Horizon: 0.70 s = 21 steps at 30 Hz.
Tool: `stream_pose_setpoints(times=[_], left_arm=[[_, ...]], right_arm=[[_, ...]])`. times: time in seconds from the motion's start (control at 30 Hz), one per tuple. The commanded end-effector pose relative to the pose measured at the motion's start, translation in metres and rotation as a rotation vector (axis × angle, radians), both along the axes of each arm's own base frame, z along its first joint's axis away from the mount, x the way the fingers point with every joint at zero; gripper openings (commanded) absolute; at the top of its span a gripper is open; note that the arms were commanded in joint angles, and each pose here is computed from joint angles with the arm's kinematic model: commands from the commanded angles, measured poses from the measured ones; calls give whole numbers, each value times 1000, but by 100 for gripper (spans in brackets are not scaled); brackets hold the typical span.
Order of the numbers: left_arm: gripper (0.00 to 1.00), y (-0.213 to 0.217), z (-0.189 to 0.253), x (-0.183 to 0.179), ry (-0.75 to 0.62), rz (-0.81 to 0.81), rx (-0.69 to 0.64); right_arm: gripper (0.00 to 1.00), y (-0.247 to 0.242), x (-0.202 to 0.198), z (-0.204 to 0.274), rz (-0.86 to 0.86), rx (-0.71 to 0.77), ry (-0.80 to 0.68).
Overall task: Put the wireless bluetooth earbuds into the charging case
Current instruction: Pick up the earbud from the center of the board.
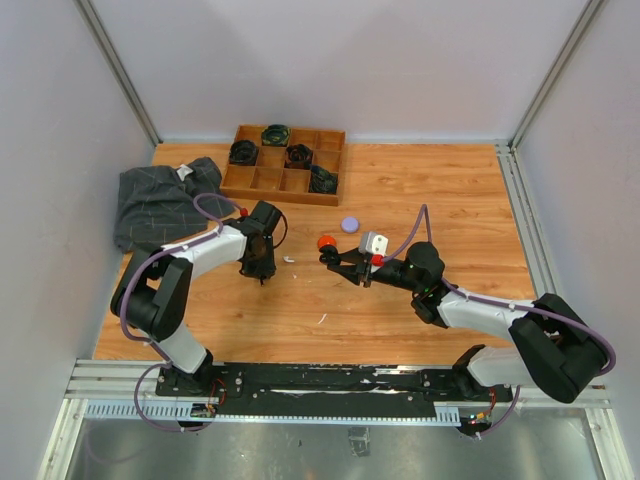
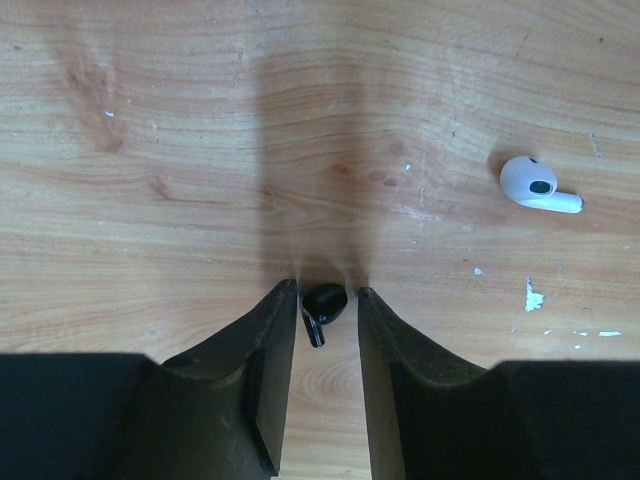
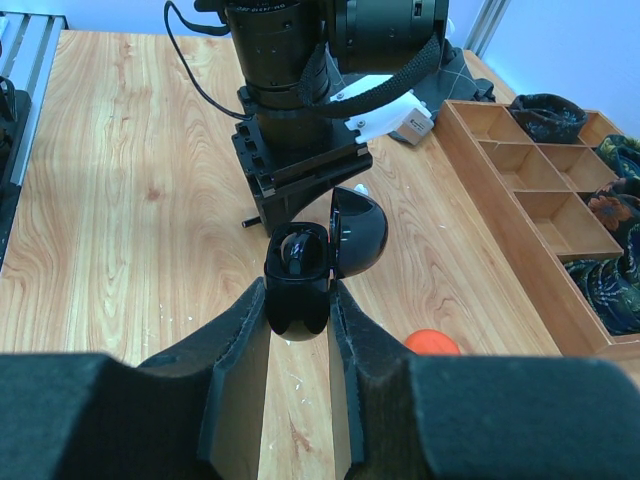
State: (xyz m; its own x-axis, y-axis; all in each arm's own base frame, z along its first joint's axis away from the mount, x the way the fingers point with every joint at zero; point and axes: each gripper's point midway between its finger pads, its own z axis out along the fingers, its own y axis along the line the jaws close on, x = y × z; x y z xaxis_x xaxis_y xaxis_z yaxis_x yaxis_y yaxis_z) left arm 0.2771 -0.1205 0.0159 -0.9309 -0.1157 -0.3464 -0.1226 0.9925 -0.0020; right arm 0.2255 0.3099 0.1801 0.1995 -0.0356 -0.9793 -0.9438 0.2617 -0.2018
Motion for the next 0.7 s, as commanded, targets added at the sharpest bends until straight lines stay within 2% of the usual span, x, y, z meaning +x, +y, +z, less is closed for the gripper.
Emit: stream_pose_setpoints(times=[0.0,0.17,0.33,0.67], left_arm=[[35,2,-2,1,7,-12,33],[28,1,-8,-3,27,-21,42],[25,-2,-4,-7,19,-28,26],[17,-21,51,15,-192,-38,-94]], right_arm=[[1,0,-2,10,10,20,-31],[1,0,-2,11,9,19,-32],[1,0,-2,12,8,17,-33],[1,0,0,17,2,22,-41]])
